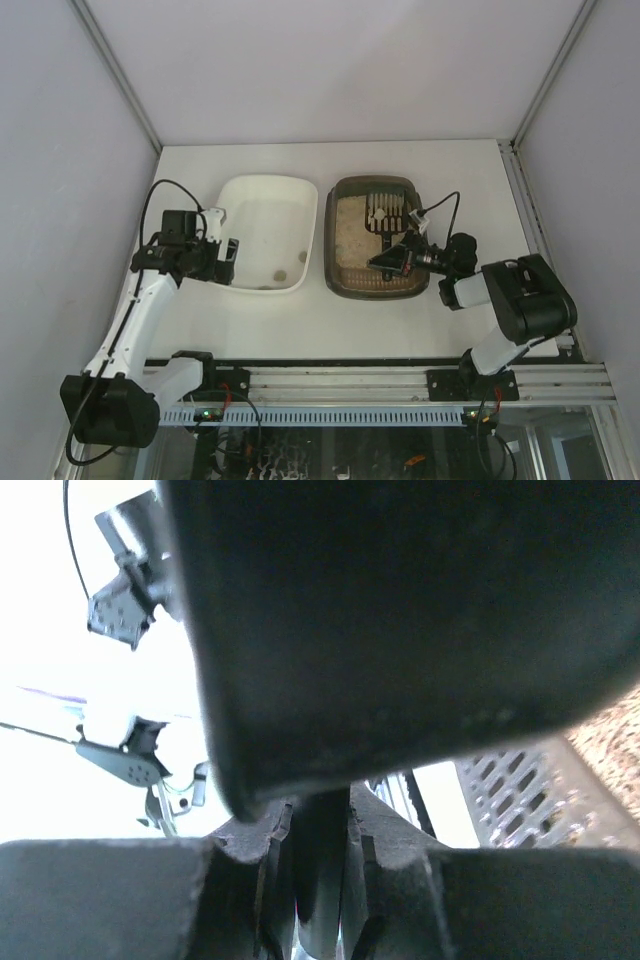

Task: Clean the litter box

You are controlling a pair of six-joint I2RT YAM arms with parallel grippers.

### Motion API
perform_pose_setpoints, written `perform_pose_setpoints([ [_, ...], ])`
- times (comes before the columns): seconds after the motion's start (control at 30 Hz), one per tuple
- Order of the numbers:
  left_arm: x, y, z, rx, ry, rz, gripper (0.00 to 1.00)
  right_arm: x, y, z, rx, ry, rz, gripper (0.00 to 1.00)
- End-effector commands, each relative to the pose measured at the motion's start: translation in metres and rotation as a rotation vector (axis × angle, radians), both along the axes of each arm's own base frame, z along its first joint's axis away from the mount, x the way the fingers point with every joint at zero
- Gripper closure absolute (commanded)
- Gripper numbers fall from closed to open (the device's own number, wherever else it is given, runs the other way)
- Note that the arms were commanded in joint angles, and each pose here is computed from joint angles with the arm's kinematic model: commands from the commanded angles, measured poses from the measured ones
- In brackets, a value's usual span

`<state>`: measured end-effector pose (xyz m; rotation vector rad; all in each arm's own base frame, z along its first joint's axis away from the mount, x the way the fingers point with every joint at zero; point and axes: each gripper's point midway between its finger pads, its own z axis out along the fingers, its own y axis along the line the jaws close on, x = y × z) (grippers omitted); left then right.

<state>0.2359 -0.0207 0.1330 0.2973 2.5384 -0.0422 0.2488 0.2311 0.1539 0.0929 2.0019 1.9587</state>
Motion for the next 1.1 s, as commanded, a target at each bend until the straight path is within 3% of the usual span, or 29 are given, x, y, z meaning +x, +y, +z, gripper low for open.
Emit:
perform_pose_setpoints([
  [0.0, 0.012, 0.009, -0.003, 0.008, -0.011, 0.021, 0.00, -0.022, -0.010, 0.018, -0.007, -0.163, 0.028, 1.00],
  [0.1, 0.011, 0.014, -0.009, -0.003, 0.027, 0.038, 0.00, -0.022, -0.019, 0.018, -0.009, -0.151, -0.027, 1.00],
  [0.23, 0.007, 0.012, -0.012, -0.069, 0.062, 0.027, 0.01, -0.040, -0.007, 0.014, -0.043, -0.166, 0.035, 1.00],
  [0.4, -0.001, 0.016, -0.015, -0.163, 0.092, 0.028, 0.03, -0.028, -0.024, 0.025, -0.044, -0.187, -0.094, 1.00],
  [0.5, -0.003, 0.021, -0.017, -0.188, 0.109, 0.046, 0.04, -0.035, -0.012, 0.017, -0.080, -0.166, -0.050, 1.00],
  [0.6, -0.003, 0.022, -0.018, -0.189, 0.115, 0.050, 0.05, -0.036, -0.006, 0.017, -0.089, -0.171, -0.018, 1.00],
  [0.77, -0.002, 0.023, -0.017, -0.182, 0.111, 0.055, 0.02, 0.000, -0.027, 0.044, 0.034, -0.125, -0.108, 1.00],
  [1.07, -0.002, 0.023, -0.007, -0.173, 0.051, 0.050, 0.00, -0.023, 0.000, 0.012, 0.038, -0.006, 0.001, 1.00],
])
